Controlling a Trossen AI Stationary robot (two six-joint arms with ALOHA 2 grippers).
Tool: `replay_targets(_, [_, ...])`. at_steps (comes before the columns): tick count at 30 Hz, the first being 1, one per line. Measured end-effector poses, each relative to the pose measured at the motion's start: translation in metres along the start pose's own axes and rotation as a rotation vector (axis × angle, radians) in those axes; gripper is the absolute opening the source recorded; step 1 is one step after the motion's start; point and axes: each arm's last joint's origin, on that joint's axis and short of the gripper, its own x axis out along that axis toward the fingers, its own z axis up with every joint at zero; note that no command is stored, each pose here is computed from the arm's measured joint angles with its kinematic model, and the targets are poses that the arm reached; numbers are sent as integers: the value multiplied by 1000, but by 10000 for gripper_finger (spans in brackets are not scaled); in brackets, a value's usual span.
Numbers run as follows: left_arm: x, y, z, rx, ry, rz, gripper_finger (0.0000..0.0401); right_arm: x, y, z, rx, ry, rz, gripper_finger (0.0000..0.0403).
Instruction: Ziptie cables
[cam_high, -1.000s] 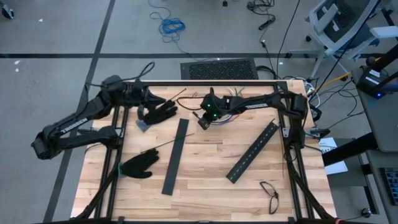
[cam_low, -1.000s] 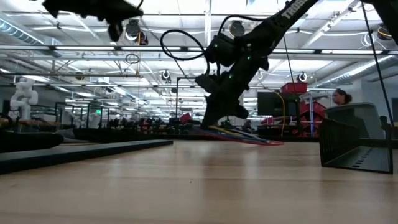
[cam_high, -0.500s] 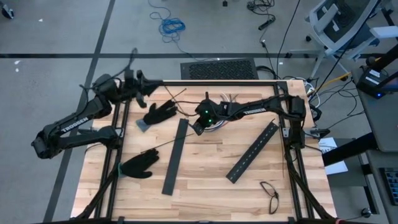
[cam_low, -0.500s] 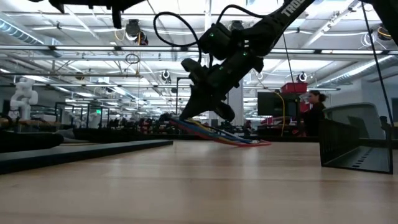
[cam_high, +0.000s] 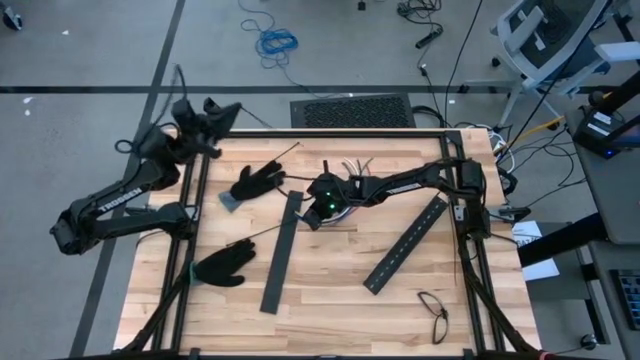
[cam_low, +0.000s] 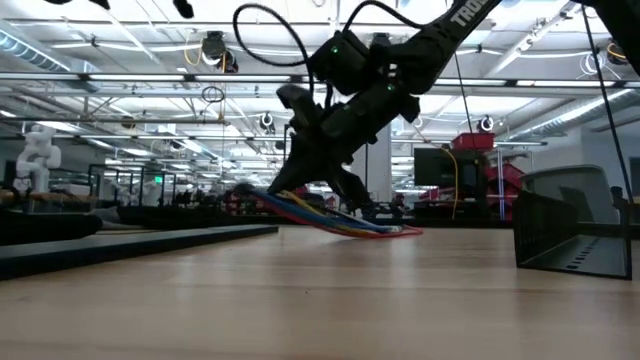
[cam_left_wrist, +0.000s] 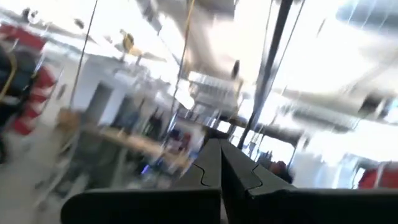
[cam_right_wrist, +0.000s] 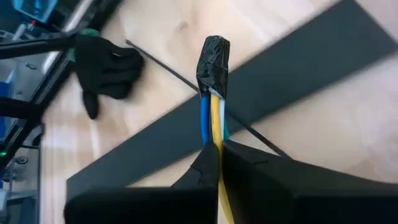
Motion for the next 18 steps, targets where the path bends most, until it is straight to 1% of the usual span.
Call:
replay_targets(3, [0,-3,6,-84,-61,-42,0,5,-6,0,42,-1,-2,1])
replay_targets(5, [0,-4,6,-121,-51,-58,0,7,-6,0,55,-11,8,1])
replay_targets(6, [0,-4,4,-116,-28,-74,0,7,-6,0,55,-11,14,1])
replay_targets(8, [0,-2,-1,-64,46,-74,0,7,-2,0,50,1,60,1])
replay_targets(11, [-7,4,-14,4,214,24,0,-1,9,2,30,19,123,1])
replay_targets(13, [-15,8,-20,29,318,94,0,-9,14,4,2,27,139,0])
replay_targets(15, [-21,10,-23,27,374,123,0,-16,16,5,-17,55,139,0])
replay_targets(18, [-26,8,-23,15,411,118,0,-28,19,5,-45,105,147,0])
